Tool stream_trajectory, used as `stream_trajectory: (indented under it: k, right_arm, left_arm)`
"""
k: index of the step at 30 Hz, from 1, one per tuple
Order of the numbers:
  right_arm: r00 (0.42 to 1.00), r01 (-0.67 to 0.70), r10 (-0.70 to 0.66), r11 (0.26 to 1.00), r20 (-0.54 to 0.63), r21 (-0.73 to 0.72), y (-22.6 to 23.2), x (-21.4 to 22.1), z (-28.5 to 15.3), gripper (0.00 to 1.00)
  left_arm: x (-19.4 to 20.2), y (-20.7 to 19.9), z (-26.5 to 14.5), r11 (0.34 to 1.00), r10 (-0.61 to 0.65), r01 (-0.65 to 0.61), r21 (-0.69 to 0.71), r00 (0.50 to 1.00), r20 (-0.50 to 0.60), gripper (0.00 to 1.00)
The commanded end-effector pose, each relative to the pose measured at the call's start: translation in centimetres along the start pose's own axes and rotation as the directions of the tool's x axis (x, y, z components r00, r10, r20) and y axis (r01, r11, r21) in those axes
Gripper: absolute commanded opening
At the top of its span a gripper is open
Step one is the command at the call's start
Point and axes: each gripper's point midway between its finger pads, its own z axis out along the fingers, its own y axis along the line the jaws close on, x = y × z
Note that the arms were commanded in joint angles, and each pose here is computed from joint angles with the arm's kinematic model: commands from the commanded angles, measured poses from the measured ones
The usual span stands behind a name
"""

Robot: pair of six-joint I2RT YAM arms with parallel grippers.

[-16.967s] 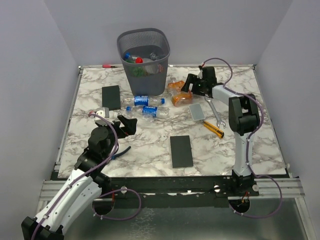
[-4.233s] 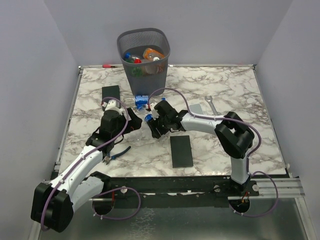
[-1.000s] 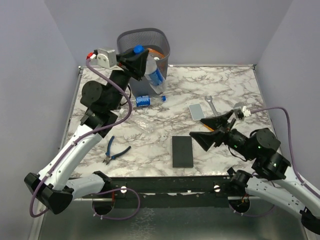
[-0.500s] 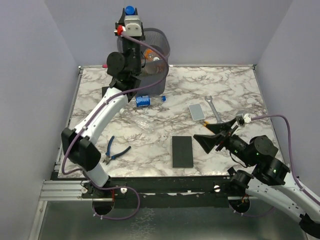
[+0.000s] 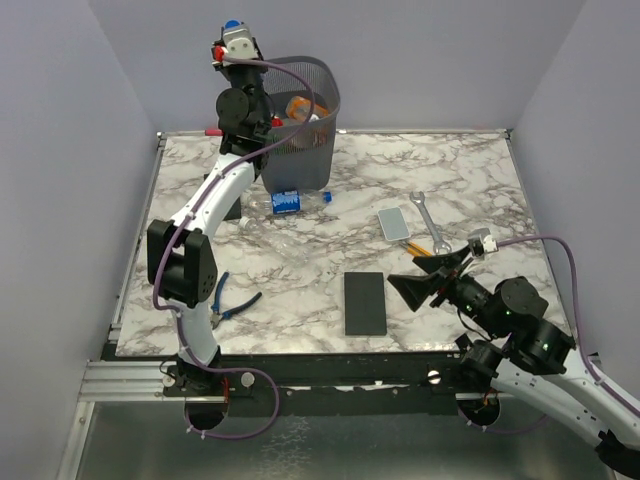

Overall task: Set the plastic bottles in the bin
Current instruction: Place the plastic bottle in the trash bin.

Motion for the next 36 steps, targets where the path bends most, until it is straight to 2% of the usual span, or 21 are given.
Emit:
stream_trajectory:
  k: [1,8,15,20,22,24,27,31,33,36]
  right_arm:
    - [1.000,0.000,0.000,0.999,-0.010,0.050,-1.3,1.1,0.0,1.00]
    - [1.000,0.011,-0.009,0.997,-0.022,0.077,-2.0,1.8,0.4,1.00]
    - [1.000,0.011,-0.009,0.995,-0.022,0.103,-2.5,2.0,0.4,1.00]
    - [1.000,0.015,-0.012,0.994,-0.028,0.106,-2.5,2.0,0.6,1.00]
    - [0.999,0.017,-0.014,0.995,-0.036,0.103,-2.4,2.2,0.7,1.00]
    - [0.999,0.018,-0.015,0.995,-0.039,0.100,-2.4,2.2,0.7,1.00]
    - [0.999,0.021,-0.016,0.995,-0.043,0.099,-2.3,2.3,0.8,1.00]
    - [0.999,0.022,-0.019,0.995,-0.040,0.097,-2.3,2.1,0.8,1.00]
    - [0.999,0.022,-0.019,0.995,-0.039,0.097,-2.3,2.0,0.8,1.00]
    - [0.999,0.023,-0.019,0.995,-0.041,0.099,-2.3,2.2,0.7,1.00]
  left_arm:
    - [4.3,-0.4,0.0,0.997,-0.080,0.079,-0.023,0.996,-0.033,0.00]
    - [11.9,-2.0,-1.5,0.992,-0.126,0.126,-0.004,0.982,-0.139,0.00]
    - [15.0,-1.1,-2.3,0.995,-0.095,0.087,-0.048,0.974,-0.207,0.02]
    - [15.8,0.6,-2.5,0.987,-0.131,0.100,-0.124,0.954,-0.269,0.20]
    - [14.5,0.8,-2.2,0.986,-0.145,0.117,-0.119,0.955,-0.258,0.40]
    - [13.1,0.5,-1.9,0.986,-0.152,0.129,-0.103,0.956,-0.250,0.56]
    - [10.6,0.3,-1.4,0.983,-0.178,0.162,-0.086,0.958,-0.227,0.63]
    - [8.3,0.7,-1.1,0.978,-0.201,0.185,-0.092,0.957,-0.211,0.64]
    - [7.8,0.8,-1.1,0.980,-0.191,0.176,-0.089,0.959,-0.211,0.55]
    - [7.4,1.0,-1.4,0.982,-0.182,0.167,-0.085,0.960,-0.214,0.33]
